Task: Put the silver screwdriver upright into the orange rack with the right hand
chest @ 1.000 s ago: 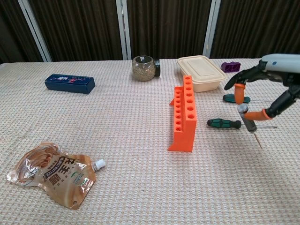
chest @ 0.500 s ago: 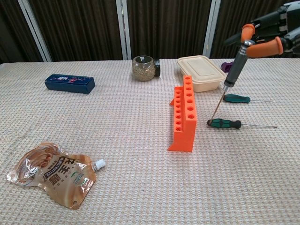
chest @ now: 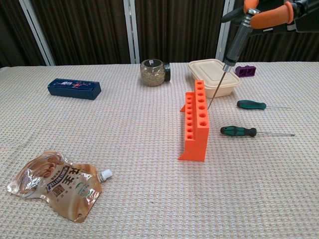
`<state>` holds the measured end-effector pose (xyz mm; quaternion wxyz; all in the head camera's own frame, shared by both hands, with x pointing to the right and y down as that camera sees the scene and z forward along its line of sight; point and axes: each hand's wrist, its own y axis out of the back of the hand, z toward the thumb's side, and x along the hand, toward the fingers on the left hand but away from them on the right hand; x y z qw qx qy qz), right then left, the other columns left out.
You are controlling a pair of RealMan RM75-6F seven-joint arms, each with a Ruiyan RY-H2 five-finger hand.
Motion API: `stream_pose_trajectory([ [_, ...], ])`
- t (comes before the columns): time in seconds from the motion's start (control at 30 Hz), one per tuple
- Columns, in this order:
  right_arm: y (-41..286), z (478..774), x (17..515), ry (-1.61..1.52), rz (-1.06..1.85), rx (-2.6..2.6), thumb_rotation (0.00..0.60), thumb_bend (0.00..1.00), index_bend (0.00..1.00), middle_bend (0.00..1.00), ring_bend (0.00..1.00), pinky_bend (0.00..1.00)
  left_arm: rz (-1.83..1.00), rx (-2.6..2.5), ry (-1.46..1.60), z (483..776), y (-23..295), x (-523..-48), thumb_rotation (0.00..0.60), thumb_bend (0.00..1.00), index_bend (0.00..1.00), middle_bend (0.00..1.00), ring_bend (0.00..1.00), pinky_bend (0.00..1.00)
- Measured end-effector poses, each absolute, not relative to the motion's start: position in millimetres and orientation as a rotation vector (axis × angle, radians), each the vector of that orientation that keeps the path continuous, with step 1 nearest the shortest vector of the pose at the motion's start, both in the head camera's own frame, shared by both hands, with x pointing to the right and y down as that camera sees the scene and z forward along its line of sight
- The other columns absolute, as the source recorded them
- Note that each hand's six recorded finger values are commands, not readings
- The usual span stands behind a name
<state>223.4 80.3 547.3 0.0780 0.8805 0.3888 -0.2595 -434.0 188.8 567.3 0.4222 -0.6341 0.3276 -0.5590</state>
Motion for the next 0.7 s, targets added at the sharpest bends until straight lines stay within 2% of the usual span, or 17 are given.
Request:
stream_pose_trajectory([
  [0.7, 64.8, 566.7, 193.5, 1.104, -0.897, 2.660, 0.600, 0.33, 0.64, 0.20, 0.00, 0.00, -1.443, -1.580, 0.837, 572.8, 187.1, -445.5, 0.600, 0.13, 0.11, 0.00, 0.00, 0.00],
])
